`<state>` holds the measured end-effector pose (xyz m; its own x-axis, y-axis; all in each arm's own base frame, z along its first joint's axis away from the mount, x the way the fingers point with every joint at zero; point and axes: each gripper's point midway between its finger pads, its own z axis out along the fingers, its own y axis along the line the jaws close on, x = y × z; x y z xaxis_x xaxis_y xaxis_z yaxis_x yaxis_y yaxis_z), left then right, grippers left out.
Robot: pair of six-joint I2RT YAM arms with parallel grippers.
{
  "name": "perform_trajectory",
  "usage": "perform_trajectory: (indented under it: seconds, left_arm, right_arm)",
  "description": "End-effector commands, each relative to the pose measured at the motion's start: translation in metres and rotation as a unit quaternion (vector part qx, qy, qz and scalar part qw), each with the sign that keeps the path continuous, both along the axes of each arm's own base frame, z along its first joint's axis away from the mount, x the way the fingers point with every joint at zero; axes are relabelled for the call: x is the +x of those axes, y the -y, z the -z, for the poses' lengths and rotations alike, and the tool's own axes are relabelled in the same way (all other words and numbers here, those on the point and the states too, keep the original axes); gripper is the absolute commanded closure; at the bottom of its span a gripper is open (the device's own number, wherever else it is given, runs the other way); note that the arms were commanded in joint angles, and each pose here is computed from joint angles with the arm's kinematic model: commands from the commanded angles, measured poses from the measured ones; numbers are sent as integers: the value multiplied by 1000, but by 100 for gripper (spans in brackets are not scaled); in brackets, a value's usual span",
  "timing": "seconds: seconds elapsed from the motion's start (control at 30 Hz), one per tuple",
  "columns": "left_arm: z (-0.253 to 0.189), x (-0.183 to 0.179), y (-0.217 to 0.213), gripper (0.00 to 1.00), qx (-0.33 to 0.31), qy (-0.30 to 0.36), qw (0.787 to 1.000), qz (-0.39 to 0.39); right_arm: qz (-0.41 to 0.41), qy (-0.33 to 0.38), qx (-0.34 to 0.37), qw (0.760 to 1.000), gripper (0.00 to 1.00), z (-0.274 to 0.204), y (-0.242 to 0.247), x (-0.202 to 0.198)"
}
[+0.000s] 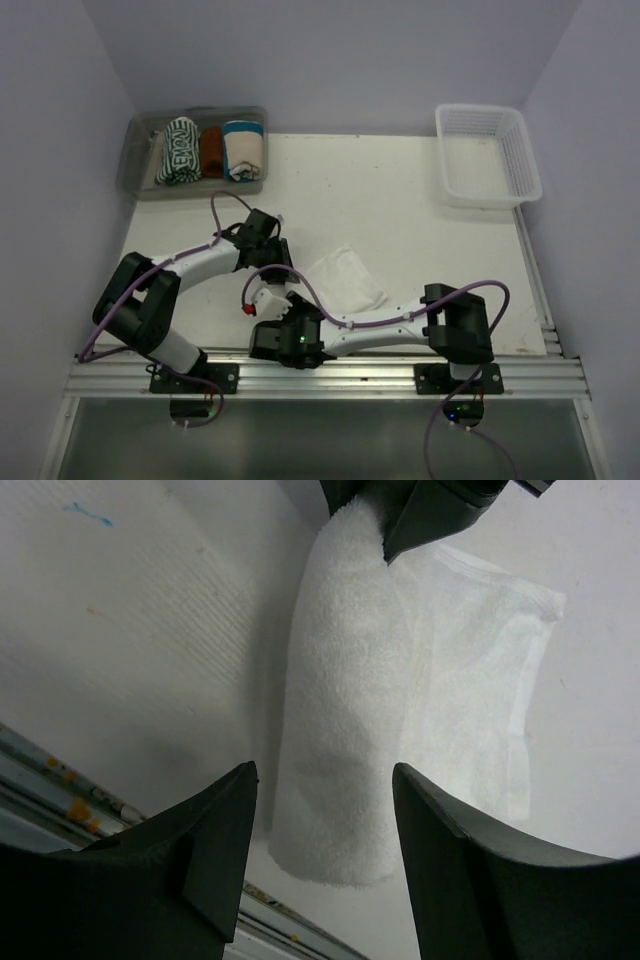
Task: Roll the towels
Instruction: Roll the towel
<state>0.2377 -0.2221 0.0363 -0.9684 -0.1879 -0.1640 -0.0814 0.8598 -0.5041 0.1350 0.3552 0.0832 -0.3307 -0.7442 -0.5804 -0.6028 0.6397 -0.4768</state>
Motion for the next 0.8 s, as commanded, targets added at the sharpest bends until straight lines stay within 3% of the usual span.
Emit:
perform_trajectory:
  seconds: [0.0, 0.07, 0.27, 0.37, 0.5, 0.53, 0.6, 0.63, 0.77]
  left_arm:
    - [-6, 2, 4, 80, -4, -1, 1000, -4]
    - [-6, 1, 4, 80, -6, -3, 1000, -3]
    - [-7, 0, 5, 77, -11, -3, 1000, -1]
    - [-6, -1, 4, 76, -9, -4, 1000, -2]
    - [-8, -1, 2, 68, -7, 0, 1000, -3]
    - [-11, 0, 2, 64, -9, 5, 1000, -2]
    - [-13, 2, 0, 46, -7, 8, 1000, -5]
    - [-18, 5, -2, 36, -9, 14, 1000, -8]
    - [-31, 11, -10, 17, -6, 32, 999, -15]
  right_arm:
    - [28, 58, -19, 998, 40, -16, 5, 16]
    - [30, 61, -27, 997, 42, -7, 5, 16]
    - [53, 71, -48, 995, 59, 15, 13, 19]
    - [58, 66, -37, 995, 77, 16, 14, 17]
    - [70, 39, 1, 997, 91, 10, 20, 19]
    - [74, 25, 24, 997, 94, 10, 17, 21]
    - [64, -21, 39, 997, 99, 22, 21, 15]
    - [62, -50, 80, 994, 100, 15, 14, 16]
    - [64, -131, 164, 976, 100, 13, 16, 19]
